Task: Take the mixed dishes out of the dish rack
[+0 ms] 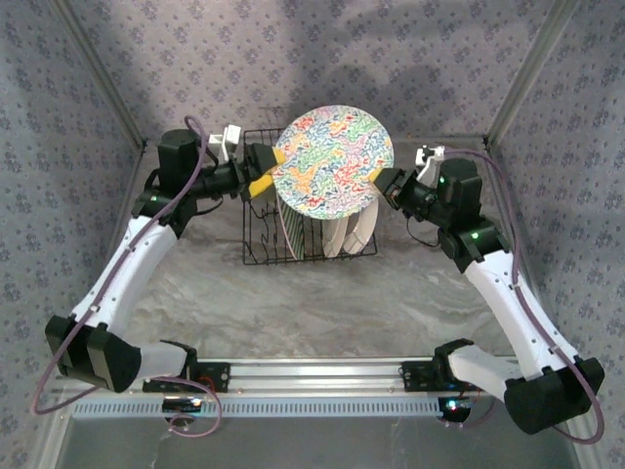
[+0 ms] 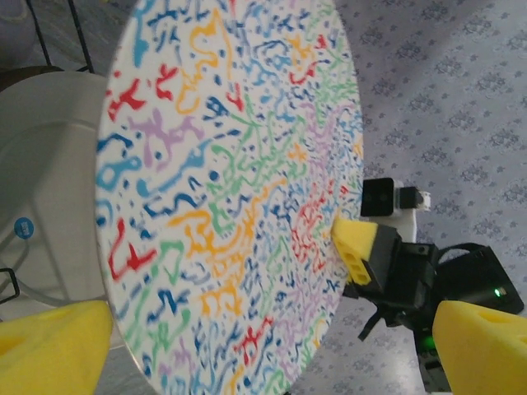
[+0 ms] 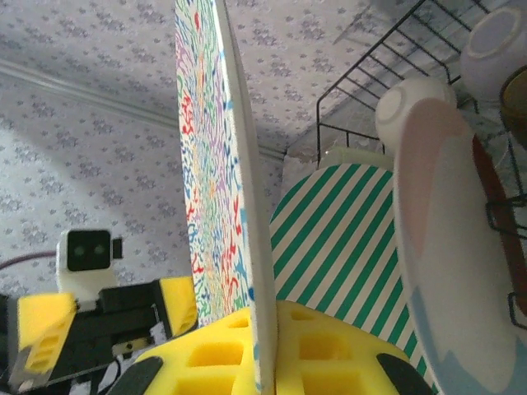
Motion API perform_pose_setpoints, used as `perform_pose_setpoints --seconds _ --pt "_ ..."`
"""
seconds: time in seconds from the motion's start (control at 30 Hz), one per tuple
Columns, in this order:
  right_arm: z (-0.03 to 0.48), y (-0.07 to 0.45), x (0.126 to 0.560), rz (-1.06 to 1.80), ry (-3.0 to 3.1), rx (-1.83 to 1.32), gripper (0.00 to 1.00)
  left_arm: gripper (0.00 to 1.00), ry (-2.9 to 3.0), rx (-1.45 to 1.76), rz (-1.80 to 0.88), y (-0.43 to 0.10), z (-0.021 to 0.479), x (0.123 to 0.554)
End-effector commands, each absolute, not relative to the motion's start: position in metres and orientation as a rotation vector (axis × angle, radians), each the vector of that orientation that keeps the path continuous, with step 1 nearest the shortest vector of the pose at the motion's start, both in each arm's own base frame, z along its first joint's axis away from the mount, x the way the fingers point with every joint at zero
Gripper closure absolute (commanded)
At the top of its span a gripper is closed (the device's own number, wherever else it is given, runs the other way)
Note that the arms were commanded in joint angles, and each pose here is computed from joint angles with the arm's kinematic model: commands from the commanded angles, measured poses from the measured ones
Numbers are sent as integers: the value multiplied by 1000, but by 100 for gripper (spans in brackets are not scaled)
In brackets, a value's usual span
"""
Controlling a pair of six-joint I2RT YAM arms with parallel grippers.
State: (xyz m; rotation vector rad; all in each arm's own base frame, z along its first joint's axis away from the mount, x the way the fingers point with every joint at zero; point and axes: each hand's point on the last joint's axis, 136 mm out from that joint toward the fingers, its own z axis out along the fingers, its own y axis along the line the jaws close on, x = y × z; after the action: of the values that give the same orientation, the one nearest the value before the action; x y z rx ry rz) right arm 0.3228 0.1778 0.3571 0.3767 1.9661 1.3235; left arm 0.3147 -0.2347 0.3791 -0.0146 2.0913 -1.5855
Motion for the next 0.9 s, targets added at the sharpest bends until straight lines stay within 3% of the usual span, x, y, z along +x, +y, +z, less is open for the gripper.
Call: perform_pose_setpoints --seconds 0.0,0.43,0.87 --pt "391 172 323 1377 1876 332 100 1 1979 118 -1572 -233 403 300" --pt "374 67 376 1214 1742 645 100 1 1927 333 -1457 -216 388 236" --pt "259 -33 420 924 1750 949 100 1 1844 387 -1224 -190 357 207"
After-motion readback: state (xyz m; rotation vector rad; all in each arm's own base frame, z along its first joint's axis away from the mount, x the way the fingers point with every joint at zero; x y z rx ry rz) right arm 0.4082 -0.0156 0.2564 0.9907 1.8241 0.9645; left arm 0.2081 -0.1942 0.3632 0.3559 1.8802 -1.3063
